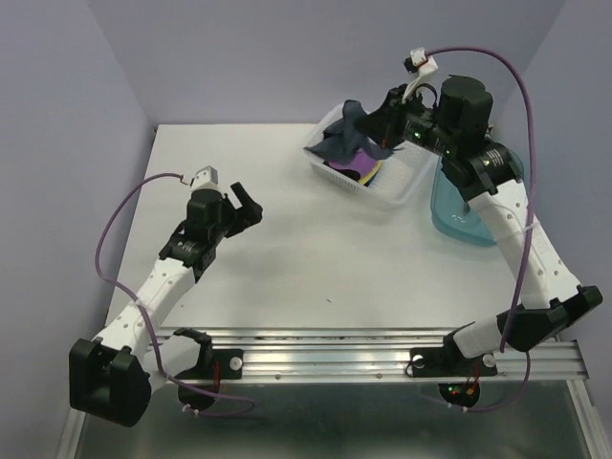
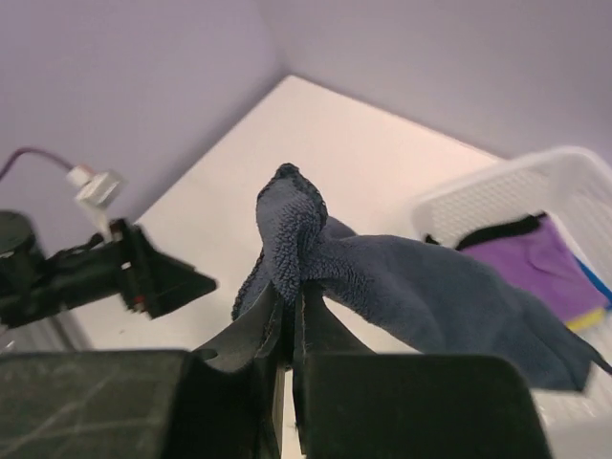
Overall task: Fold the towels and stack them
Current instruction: Move the towel to the center of the board, then flatten out the crumpled towel
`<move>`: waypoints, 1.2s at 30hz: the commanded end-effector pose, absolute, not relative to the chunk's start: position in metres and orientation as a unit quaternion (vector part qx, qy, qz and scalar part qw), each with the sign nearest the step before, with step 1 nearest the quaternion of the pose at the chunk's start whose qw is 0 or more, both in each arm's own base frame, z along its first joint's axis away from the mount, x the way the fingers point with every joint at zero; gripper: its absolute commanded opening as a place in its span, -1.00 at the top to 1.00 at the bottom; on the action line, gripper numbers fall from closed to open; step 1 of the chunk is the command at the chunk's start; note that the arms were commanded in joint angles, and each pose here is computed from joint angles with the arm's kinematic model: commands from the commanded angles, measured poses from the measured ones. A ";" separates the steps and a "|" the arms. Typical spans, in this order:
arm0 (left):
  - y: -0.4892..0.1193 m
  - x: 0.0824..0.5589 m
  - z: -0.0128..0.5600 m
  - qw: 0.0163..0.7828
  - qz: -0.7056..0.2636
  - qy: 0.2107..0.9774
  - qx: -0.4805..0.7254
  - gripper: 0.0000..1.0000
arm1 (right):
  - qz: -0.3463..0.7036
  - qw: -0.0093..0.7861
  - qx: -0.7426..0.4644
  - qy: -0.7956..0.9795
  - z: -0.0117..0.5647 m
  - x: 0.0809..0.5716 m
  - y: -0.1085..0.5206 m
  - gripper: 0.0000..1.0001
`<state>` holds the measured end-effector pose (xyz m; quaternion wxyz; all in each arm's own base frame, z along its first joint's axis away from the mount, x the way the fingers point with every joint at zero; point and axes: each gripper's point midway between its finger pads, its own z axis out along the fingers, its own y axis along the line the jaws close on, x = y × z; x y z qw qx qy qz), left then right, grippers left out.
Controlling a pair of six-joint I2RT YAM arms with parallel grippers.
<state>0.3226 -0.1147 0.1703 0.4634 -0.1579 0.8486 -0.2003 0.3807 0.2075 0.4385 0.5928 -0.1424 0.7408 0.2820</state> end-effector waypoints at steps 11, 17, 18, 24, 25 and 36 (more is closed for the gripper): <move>-0.087 0.279 0.147 0.421 -0.170 0.853 -0.258 -0.98 | 0.213 0.501 -0.018 0.839 0.224 0.342 0.169 0.18; -0.093 0.268 0.115 0.377 -0.174 0.871 -0.263 -0.97 | 0.082 0.426 0.087 0.897 0.143 0.315 0.112 -1.00; -0.095 0.265 0.105 0.368 -0.177 0.876 -0.258 -0.98 | 0.073 0.423 0.088 0.899 0.142 0.312 0.108 -1.00; -0.137 0.274 0.093 0.342 -0.245 0.887 -0.187 -0.97 | 0.102 0.388 0.095 0.911 0.133 0.291 0.115 -1.00; -0.141 0.278 0.092 0.342 -0.242 0.890 -0.181 -0.98 | 0.104 0.381 0.096 0.914 0.130 0.289 0.116 -1.00; -0.183 0.344 0.067 0.316 -0.206 0.915 -0.141 -0.98 | 0.141 0.293 0.083 0.942 0.080 0.240 0.126 -1.00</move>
